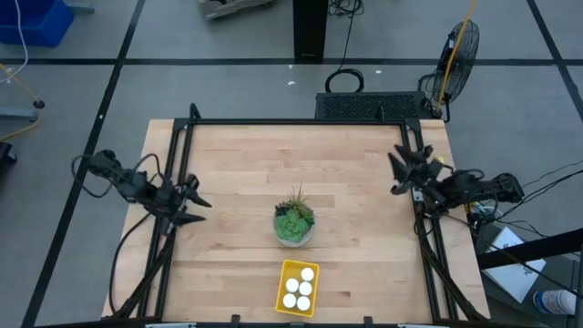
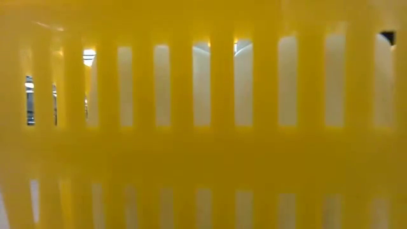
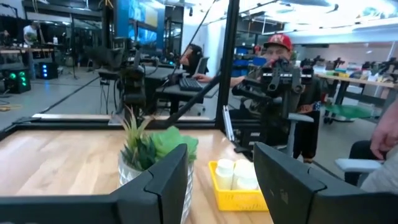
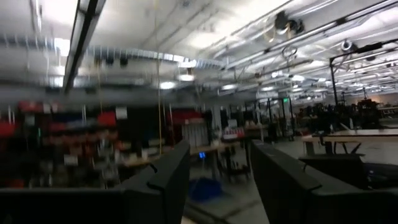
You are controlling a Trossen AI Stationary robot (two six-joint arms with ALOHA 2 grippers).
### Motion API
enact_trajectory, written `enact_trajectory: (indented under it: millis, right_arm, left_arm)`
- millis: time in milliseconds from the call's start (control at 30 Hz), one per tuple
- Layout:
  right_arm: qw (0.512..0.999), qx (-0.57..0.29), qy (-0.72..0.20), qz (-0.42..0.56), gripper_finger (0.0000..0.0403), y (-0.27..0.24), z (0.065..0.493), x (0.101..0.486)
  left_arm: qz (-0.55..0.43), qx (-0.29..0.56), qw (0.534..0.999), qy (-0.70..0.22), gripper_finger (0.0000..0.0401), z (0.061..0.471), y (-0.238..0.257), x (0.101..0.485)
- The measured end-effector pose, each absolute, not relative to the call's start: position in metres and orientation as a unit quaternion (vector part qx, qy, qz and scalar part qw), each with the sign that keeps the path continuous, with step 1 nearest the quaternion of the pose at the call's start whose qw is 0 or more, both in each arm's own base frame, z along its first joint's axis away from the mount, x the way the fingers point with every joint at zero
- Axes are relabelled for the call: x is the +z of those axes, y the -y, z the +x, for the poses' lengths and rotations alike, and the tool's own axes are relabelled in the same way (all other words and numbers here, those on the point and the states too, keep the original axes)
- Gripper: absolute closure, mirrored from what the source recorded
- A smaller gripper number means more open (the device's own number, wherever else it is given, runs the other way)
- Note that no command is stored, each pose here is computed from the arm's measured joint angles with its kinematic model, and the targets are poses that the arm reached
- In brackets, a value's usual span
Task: Pick and place pill bottles into a basket
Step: Return to Home Position
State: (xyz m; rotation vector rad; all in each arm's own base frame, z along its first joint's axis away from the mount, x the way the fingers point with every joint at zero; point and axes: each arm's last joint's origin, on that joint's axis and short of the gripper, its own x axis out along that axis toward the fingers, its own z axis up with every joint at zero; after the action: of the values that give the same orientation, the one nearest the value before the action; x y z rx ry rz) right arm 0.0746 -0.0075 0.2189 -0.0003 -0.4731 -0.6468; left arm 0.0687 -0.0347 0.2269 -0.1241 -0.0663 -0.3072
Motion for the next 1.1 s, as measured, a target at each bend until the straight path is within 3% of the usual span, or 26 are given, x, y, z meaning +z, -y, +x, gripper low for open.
enact_trajectory:
  millis: [400,1100]
  right_arm:
    - [0.948,-0.294,0.006,-0.119,0.0241,0.005,0.091,0.177]
    - [0.949,-0.293,0.006,-0.119,0.0241,0.005,0.091,0.177]
  left_arm:
    - [-0.069,-0.173,0.982,0.030,0.0215,0.084,0.046,0.178]
    - [-0.028,-0.181,0.983,-0.021,0.0215,0.089,0.050,0.165]
